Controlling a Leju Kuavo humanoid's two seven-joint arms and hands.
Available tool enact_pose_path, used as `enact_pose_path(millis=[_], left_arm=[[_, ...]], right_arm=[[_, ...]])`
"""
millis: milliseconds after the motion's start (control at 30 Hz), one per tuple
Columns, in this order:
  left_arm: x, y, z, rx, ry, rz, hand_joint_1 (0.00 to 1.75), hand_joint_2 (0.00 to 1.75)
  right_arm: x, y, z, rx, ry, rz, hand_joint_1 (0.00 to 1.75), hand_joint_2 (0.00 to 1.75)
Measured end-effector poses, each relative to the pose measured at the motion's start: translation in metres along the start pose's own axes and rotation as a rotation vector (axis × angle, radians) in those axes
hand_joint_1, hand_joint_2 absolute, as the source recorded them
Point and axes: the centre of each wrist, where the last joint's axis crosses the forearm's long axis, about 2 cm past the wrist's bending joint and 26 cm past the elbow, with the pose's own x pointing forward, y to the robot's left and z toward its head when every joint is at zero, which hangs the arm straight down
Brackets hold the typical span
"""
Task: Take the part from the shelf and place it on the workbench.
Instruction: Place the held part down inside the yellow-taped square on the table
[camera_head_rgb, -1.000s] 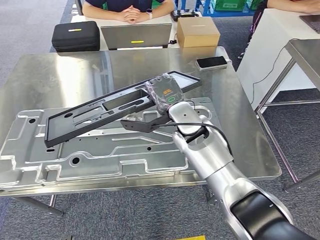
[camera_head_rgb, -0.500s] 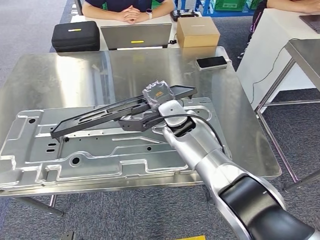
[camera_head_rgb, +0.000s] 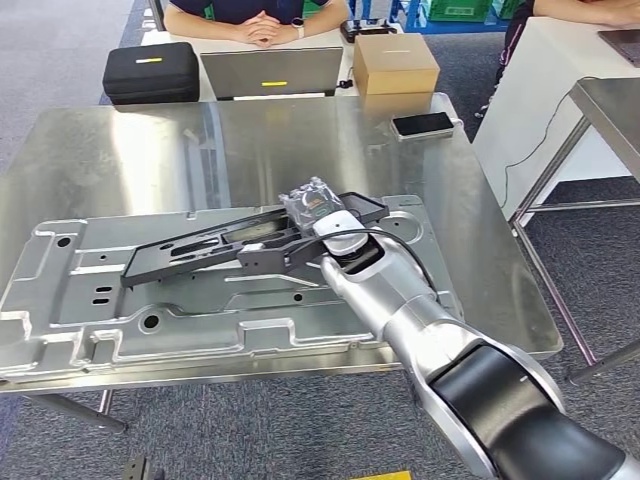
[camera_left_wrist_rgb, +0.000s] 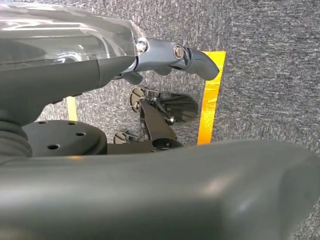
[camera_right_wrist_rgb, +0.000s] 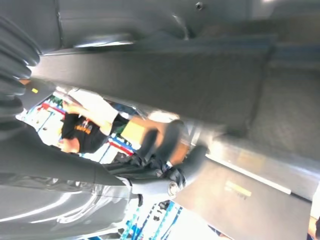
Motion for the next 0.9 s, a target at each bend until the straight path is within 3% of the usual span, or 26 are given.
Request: enact_pose_path(millis=[67, 367, 667, 800, 900], left_arm=[[0.0, 0.0, 0.0, -0.002, -0.002, -0.003, 0.0, 0.0], [-0.002, 0.0, 0.001, -0.003, 0.001, -0.008, 0.0, 0.0], [-0.008, 0.006, 0.003, -0.002, 0.0, 0.014, 0.0, 0.0], [-0.011, 0.014, 0.004, -0.003, -0.016, 0.053, 0.0, 0.0], [-0.014, 0.018, 0.005, -0.011, -0.019, 0.062, 0.0, 0.0]], right_arm=[[0.0, -0.001, 0.0, 0.001, -0.023, -0.015, 0.0, 0.0], [-0.004, -0.014, -0.002, 0.024, -0.211, -0.145, 0.0, 0.0], [-0.037, -0.04, -0.007, 0.116, -0.486, -0.474, 0.0, 0.0], [-0.033, -0.046, -0.005, 0.015, -0.602, -0.69, 0.0, 0.0], [-0.015, -0.03, 0.004, -0.164, -0.691, -0.939, 0.0, 0.0]])
